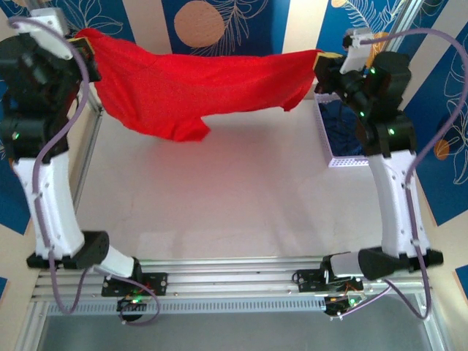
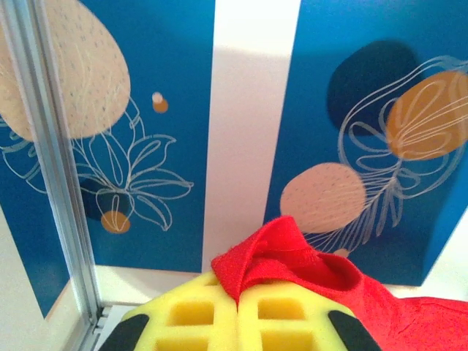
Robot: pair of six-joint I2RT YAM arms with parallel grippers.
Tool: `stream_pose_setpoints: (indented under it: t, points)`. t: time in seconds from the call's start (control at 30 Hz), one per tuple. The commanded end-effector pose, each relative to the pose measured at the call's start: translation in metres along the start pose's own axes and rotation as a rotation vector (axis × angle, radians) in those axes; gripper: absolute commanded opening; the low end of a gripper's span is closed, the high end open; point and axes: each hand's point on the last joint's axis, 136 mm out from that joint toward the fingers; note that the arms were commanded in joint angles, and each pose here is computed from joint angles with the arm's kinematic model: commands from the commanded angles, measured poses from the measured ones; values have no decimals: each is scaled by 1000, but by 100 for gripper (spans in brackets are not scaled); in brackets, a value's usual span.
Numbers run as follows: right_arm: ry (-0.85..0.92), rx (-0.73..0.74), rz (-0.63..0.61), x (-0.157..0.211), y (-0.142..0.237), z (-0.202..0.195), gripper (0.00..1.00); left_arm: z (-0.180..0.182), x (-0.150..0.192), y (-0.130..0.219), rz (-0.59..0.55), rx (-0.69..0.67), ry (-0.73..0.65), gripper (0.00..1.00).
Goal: Fold the inside-out t-shirt
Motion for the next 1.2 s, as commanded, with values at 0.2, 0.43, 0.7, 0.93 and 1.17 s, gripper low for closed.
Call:
stream_pose_setpoints:
  t: [0.2,0.43,0.7,0.93,1.17]
  points:
    - [68,-45,-217,-52,116,41,0,0,-75,113,-296,25,-3,0]
    - [95,10,-216,-58,93,29,0,8,-57,43,-195,-34,-46,0]
    - [139,169,-44,0,-41,-42,0,-2,47,-129,64,-2,-65,0]
    - [77,265,193,120,-193,-129,0,-21,207,-284,301,62,-33,6]
    - [-15,354,425,233,-285,-197,29,-27,309,-361,317,42,65,44]
Point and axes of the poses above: each hand's point on the last joint's axis, 136 mm out from that joint toward the fingers, its own y axis back along the fingers, its own z axis along the line the jaws close on, x = y × z, and after that the axes turned 8 degrees about -y, right-handed
